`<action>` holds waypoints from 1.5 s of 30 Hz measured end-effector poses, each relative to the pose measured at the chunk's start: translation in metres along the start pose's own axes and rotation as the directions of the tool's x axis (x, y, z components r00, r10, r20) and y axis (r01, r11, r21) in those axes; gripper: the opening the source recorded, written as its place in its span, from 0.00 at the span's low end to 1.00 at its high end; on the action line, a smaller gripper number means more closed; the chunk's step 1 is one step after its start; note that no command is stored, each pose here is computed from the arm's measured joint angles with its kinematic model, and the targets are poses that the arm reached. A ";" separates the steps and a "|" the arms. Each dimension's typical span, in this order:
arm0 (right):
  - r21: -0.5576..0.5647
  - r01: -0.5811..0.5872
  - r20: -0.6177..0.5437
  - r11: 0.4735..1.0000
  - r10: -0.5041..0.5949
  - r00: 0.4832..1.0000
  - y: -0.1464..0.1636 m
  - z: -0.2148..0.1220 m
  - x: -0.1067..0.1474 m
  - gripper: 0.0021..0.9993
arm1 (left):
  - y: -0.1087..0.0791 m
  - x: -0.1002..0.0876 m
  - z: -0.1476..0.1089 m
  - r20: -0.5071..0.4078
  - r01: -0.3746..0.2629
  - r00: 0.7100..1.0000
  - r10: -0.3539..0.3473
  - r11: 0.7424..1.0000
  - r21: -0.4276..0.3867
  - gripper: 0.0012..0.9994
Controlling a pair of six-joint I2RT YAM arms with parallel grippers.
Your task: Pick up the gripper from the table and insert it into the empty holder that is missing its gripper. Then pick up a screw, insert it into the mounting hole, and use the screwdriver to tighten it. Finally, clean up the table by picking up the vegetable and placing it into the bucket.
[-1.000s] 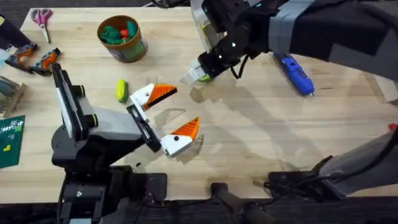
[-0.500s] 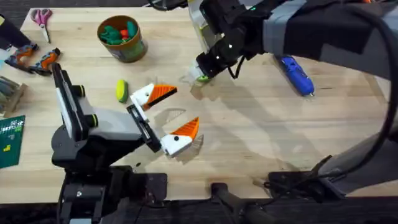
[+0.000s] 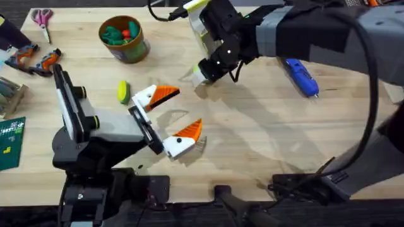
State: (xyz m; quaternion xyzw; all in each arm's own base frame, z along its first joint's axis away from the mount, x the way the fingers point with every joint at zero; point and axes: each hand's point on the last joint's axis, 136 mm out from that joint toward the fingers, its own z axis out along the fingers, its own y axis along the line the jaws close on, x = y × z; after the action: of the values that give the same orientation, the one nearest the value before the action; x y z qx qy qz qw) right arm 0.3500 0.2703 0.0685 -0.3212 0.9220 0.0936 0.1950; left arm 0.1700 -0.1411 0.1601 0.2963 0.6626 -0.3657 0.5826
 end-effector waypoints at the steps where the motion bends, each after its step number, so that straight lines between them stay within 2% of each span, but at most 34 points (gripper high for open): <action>1: 0.000 0.006 0.005 1.000 -0.006 1.000 0.000 0.000 -0.001 0.55 | 0.000 0.000 0.000 0.000 0.000 1.000 0.000 1.000 0.000 0.99; 12: 0.001 0.025 0.011 1.000 -0.025 1.000 0.000 0.005 -0.003 0.58 | 0.000 0.000 0.000 0.000 0.000 1.000 0.000 1.000 0.000 0.99; 20: 0.007 0.029 -0.004 1.000 -0.029 1.000 -0.002 0.012 0.000 0.56 | 0.000 0.000 0.000 0.000 0.000 1.000 0.000 1.000 0.000 0.99; 24: 0.008 0.030 -0.004 1.000 -0.030 1.000 -0.002 0.012 0.000 0.48 | 0.000 0.000 0.000 0.000 0.000 1.000 0.000 1.000 0.000 0.99; 27: 0.008 0.035 -0.004 0.999 -0.035 0.999 -0.002 0.012 0.000 0.32 | 0.000 0.000 0.000 0.000 0.000 1.000 0.000 1.000 0.000 0.99; 29: 0.008 0.036 -0.005 0.999 -0.036 0.999 -0.002 0.012 0.000 0.28 | 0.000 0.000 0.000 0.000 0.000 1.000 0.000 1.000 0.000 0.99; 45: 0.010 0.085 -0.008 0.996 -0.085 0.996 -0.003 0.012 0.001 0.26 | 0.000 0.000 0.000 0.000 0.000 1.000 0.000 1.000 0.000 0.99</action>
State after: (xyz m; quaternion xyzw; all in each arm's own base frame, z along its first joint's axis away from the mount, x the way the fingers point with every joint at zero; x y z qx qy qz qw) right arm 0.3550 0.2711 0.0576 -0.3597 0.9086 0.0791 0.1969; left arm 0.1700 -0.1411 0.1601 0.2963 0.6627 -0.3657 0.5826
